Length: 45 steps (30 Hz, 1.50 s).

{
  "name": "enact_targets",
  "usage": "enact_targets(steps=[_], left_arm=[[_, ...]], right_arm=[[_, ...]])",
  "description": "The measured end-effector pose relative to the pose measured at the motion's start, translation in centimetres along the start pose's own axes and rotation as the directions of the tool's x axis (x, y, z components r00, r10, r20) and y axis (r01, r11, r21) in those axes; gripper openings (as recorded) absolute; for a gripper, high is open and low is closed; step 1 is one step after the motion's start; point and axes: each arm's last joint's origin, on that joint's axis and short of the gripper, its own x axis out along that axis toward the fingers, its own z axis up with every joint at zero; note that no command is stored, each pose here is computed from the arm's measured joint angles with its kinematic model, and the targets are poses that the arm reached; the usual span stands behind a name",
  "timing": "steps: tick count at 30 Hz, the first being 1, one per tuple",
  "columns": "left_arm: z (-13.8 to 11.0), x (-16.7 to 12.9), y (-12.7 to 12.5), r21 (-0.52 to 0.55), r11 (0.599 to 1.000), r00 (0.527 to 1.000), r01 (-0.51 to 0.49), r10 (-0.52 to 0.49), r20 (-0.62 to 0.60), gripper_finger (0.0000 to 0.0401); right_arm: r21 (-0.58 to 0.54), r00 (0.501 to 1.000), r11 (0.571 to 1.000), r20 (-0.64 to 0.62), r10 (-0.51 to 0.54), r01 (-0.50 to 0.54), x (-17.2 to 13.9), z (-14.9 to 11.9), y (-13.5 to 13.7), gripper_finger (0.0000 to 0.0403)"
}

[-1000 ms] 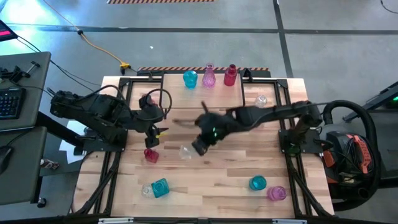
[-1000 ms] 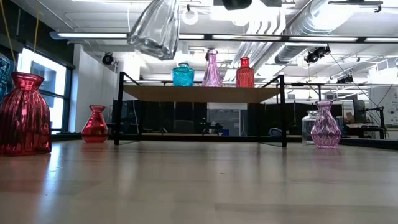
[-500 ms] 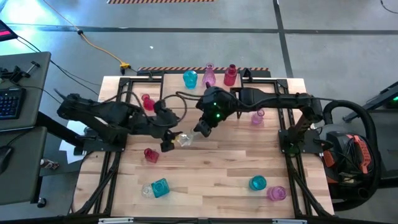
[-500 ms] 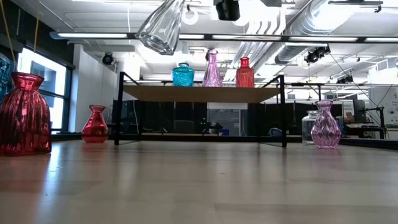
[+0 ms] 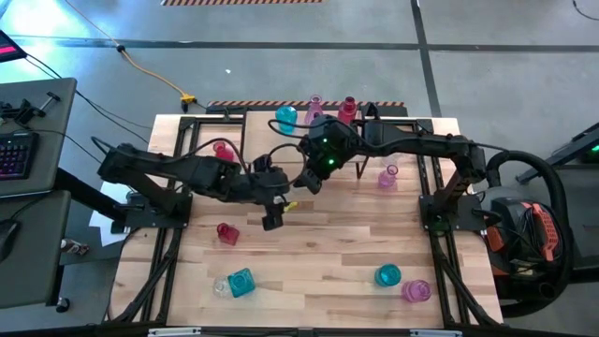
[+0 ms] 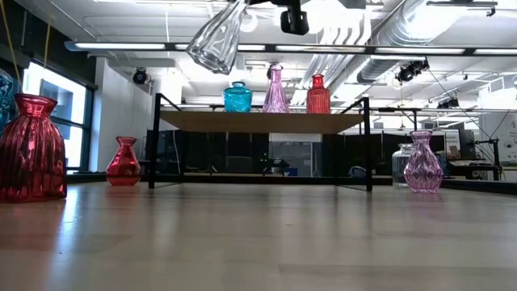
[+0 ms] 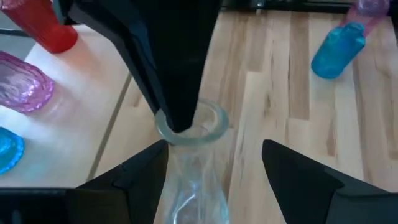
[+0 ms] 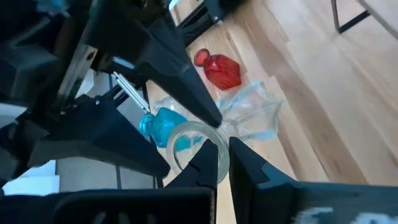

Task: Sort vases onto shelf
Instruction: Put the bottom right transparent flower vase on the shelf

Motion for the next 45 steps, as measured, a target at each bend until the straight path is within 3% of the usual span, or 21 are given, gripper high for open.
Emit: enact_targets(steps=[16,33,45], left_arm=[[0.3,1.4,0.2,-0.045,0.999,1.0,-0.005,0.005,0.0,0.0243],[0.3,1.3,0.1,0.005,1.0,1.0,0.023,-0.023,-0.006,0.011],[0.3,1.3,0.1,0.016,0.999,1.0,0.03,-0.03,-0.002,0.0113]], right_arm=[[-0.009,0.998,0.998,-0.005,0.07,-0.07,-0.2,0.2,0.4,0.0],[-0.008,0.998,0.998,-0.01,0.069,-0.069,-0.2,0.1,0.4,0.0],[-0.046,0.997,0.996,-0.022,0.072,-0.073,-0.2,0.0,0.4,0.0024]])
